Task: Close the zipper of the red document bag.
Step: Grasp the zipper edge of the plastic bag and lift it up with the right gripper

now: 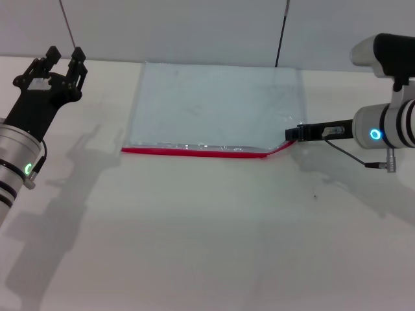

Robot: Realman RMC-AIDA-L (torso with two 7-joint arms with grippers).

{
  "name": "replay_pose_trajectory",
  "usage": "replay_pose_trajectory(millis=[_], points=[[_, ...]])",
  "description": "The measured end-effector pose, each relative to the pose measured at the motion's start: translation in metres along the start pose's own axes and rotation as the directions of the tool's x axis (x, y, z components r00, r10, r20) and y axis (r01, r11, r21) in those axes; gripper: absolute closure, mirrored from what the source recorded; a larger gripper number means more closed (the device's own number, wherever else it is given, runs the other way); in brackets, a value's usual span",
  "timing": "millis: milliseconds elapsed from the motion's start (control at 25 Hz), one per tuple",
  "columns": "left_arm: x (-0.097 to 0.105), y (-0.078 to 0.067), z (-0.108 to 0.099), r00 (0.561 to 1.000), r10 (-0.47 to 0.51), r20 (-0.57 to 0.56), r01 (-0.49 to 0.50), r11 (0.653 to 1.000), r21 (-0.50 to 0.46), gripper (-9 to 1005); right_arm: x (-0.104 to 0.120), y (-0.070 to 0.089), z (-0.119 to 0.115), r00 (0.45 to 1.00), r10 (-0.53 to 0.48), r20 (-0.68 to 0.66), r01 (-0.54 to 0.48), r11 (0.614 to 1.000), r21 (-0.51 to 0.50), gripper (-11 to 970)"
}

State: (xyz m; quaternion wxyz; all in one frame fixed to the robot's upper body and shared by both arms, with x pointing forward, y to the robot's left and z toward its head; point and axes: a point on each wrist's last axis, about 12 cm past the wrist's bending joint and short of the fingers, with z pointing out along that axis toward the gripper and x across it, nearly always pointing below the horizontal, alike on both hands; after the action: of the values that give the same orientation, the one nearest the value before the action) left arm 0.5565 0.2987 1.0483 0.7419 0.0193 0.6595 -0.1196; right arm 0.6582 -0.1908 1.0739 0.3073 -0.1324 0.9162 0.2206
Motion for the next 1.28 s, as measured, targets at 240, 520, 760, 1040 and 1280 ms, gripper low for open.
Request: replay_pose_trajectory(millis=[240, 520, 760, 1040, 1280], points=[[0.0, 0.0, 0.0, 1.0, 0.0, 0.0, 0.0, 1.0, -0.001, 598, 0.0, 0.003, 0.002, 1.0, -0.03, -0.009, 0.029, 1.0, -0.004, 682], [0.0, 0.0, 0.0, 1.0, 0.0, 0.0, 0.0, 1.0, -0.002, 600, 0.0, 0.005, 0.002, 0.997, -0.074, -0.013, 0.074, 0.997, -0.021, 750], [0.0, 0.001, -0.001, 1.0, 0.0, -0.001, 0.0, 1.0, -0.003, 601, 0.001, 0.009, 0.001, 0.994, -0.105, -0.02, 0.104, 0.993, -0.054, 811], [0.0, 0.001, -0.001, 1.0, 0.0, -0.001, 0.0, 1.0, -0.003, 603, 0.0, 0.011, 0.0, 0.994, -0.11, 0.001, 0.11, 0.99, -0.084, 889], [0.0, 0.0, -0.001, 1.0, 0.0, -0.001, 0.0, 1.0, -0.002, 604, 0.001, 0.01, 0.0, 0.994, -0.107, 0.001, 0.107, 0.991, -0.083, 925]])
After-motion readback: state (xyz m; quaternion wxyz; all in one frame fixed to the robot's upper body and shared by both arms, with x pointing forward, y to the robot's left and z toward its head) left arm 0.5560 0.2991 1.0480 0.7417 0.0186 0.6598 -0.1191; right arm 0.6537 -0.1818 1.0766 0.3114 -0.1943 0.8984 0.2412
